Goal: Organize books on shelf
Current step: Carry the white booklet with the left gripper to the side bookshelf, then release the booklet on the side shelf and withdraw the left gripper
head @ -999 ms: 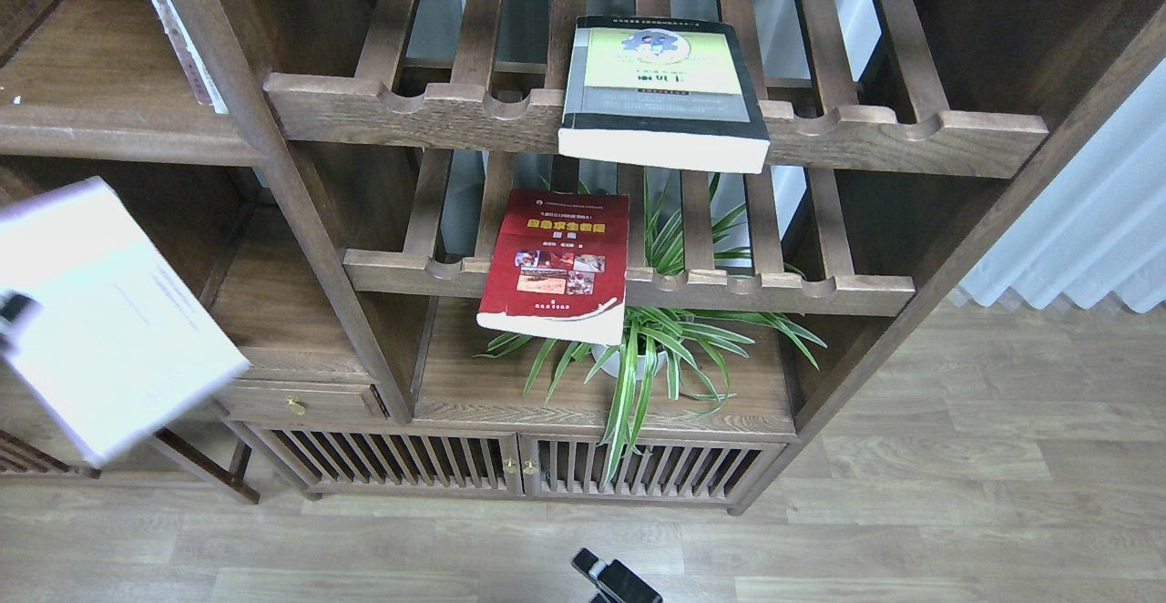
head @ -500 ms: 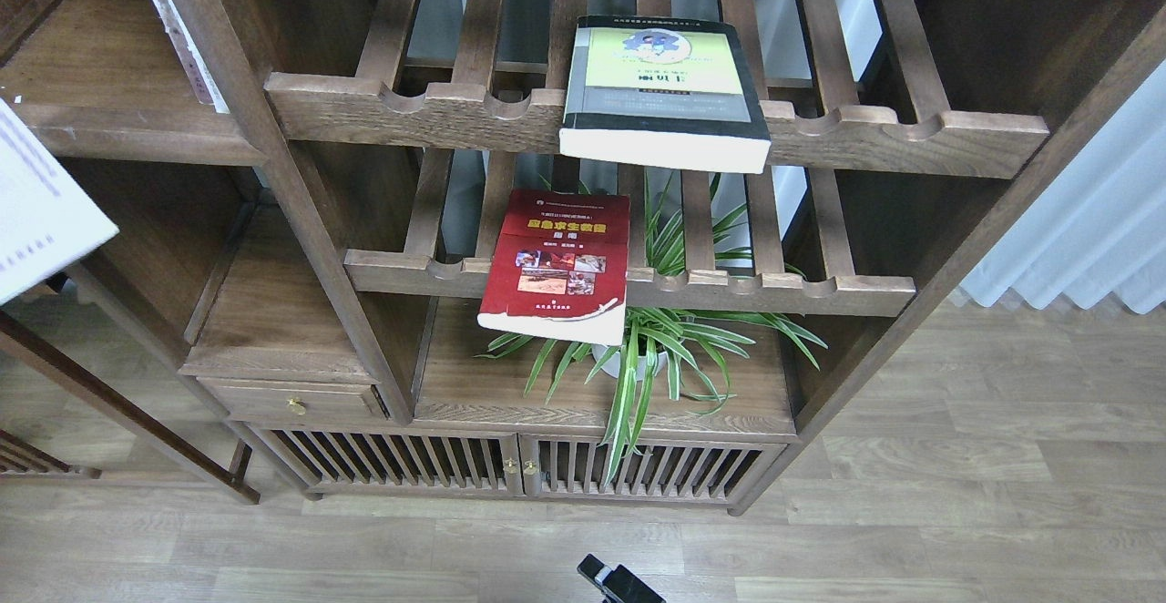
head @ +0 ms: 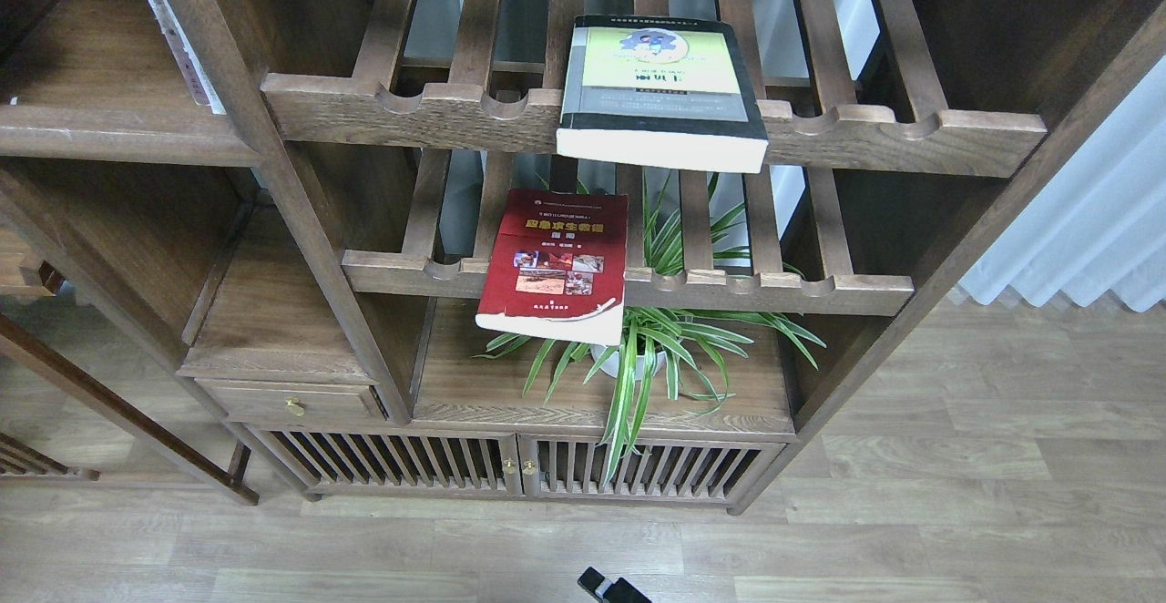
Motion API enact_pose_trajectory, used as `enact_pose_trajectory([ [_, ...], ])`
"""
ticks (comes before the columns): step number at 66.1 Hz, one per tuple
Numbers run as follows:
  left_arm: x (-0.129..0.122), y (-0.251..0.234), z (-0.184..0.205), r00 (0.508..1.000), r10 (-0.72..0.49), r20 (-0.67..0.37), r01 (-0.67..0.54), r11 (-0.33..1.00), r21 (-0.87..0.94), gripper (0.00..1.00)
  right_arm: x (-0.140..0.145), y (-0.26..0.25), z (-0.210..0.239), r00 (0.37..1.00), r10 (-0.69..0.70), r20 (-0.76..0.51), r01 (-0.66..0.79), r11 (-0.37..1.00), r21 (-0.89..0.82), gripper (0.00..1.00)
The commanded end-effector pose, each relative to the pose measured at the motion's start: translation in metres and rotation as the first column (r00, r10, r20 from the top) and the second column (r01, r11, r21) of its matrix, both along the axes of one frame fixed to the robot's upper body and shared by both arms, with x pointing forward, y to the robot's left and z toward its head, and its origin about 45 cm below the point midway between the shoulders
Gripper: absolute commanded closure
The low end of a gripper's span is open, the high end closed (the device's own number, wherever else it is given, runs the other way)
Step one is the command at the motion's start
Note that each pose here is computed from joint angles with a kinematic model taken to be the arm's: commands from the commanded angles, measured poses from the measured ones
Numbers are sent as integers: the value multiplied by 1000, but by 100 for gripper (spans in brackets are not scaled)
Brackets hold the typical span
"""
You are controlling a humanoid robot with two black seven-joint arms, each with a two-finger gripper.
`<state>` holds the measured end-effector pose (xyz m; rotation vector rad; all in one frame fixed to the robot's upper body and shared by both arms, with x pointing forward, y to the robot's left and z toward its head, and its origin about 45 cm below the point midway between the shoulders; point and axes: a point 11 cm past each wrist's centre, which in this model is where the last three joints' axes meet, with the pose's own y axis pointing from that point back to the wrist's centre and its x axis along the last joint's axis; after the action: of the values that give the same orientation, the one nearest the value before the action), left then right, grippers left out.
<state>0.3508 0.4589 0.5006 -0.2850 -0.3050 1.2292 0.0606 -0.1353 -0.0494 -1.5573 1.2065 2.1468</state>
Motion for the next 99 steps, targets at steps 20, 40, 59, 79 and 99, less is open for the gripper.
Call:
enact_pose_trajectory([
  [20, 66, -33, -9, 1000, -6, -23, 6, 1000, -7, 94, -1, 1, 1, 1000, -2, -1, 2, 1000, 5, 1],
  [40, 110, -75, -8, 993, -72, -90, 73, 997, 12, 94, 4, 1, 2, 1000, -1, 10, 1, 1000, 4, 1],
  [59, 121, -93, -46, 979, -160, -125, 139, 977, -163, 57, 12, 0, 3, 1000, -19, 17, 19, 1000, 8, 1],
  [79, 113, -82, -60, 975, -199, -103, 157, 935, -319, 36, 22, -4, 4, 999, -35, 34, 35, 999, 5, 1],
  [99, 83, -63, -69, 976, -212, -46, 175, 895, -410, 23, 41, -16, 6, 988, -150, 32, 150, 988, 22, 1],
])
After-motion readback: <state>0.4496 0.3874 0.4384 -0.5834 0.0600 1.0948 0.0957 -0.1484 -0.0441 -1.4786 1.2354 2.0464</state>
